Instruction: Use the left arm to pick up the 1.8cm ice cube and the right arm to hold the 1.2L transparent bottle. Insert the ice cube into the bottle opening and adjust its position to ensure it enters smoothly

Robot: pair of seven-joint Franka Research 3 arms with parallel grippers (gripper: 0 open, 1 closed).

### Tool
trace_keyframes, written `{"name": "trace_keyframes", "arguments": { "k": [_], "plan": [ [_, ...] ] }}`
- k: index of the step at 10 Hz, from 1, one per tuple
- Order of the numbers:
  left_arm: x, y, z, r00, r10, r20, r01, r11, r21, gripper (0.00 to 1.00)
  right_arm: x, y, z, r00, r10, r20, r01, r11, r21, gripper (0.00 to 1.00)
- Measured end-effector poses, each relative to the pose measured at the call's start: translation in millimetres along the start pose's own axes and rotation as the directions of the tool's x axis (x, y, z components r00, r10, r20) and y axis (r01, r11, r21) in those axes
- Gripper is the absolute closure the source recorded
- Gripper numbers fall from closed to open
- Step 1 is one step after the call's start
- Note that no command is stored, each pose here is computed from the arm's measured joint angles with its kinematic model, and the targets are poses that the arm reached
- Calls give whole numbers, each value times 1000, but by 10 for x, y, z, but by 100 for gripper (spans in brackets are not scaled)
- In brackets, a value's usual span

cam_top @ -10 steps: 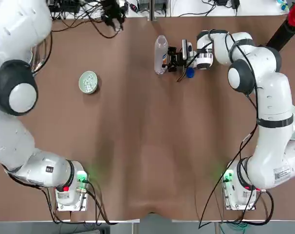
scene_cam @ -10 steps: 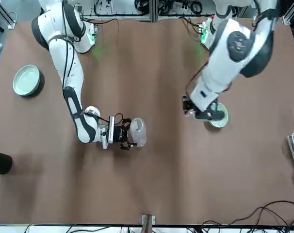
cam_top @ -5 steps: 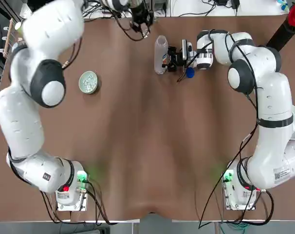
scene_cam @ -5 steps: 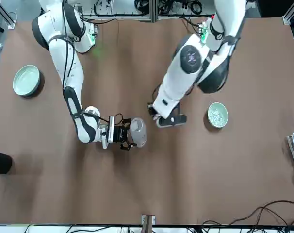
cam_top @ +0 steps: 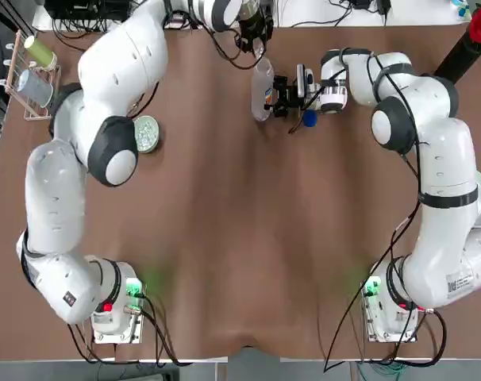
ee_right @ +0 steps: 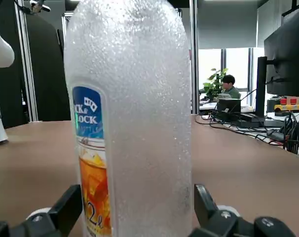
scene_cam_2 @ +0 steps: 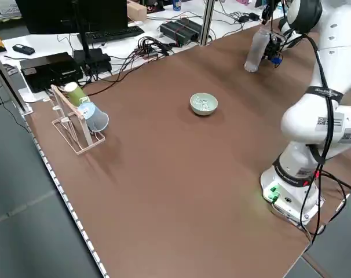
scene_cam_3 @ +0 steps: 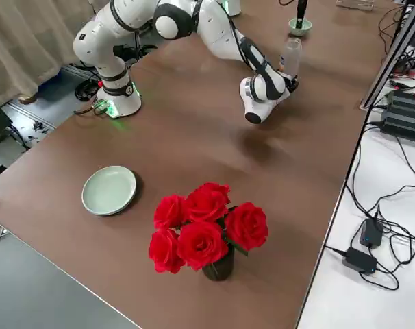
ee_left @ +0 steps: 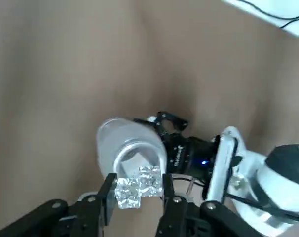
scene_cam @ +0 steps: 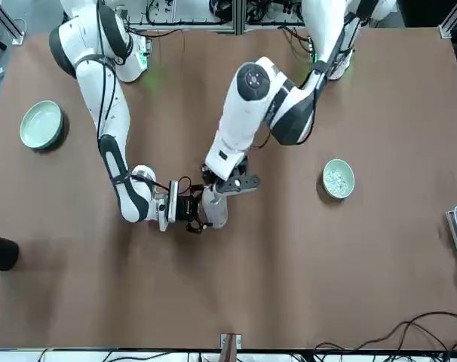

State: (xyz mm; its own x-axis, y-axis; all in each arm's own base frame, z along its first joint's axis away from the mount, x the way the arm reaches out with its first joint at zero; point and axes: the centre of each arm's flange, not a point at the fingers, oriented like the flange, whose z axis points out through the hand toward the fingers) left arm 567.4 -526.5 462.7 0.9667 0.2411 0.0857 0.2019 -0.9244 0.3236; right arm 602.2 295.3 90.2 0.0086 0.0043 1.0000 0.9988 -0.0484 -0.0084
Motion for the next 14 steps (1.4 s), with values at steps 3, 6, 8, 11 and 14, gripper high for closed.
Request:
{"name": "trace_keyframes", "arguments": {
  "k": [3,6,8,11,14],
  "plan": [
    [-35,34,139,1000,6,-2,-6,1000,-3,59,-1,0,0,1000,0,0,0,1000,0,0],
    [-45,15,251,1000,6,4,-6,1000,11,59,-1,0,0,1000,0,0,0,1000,0,0],
    [-57,7,318,1000,7,10,-7,1000,18,59,-1,0,0,1000,0,0,0,1000,0,0],
    [-144,57,337,1000,19,15,-19,1000,18,59,-1,0,0,1000,0,0,0,1000,0,0],
    [-148,49,354,1000,19,17,-19,1000,22,59,-4,-1,0,1000,0,0,0,1000,0,0]
  ]
}}
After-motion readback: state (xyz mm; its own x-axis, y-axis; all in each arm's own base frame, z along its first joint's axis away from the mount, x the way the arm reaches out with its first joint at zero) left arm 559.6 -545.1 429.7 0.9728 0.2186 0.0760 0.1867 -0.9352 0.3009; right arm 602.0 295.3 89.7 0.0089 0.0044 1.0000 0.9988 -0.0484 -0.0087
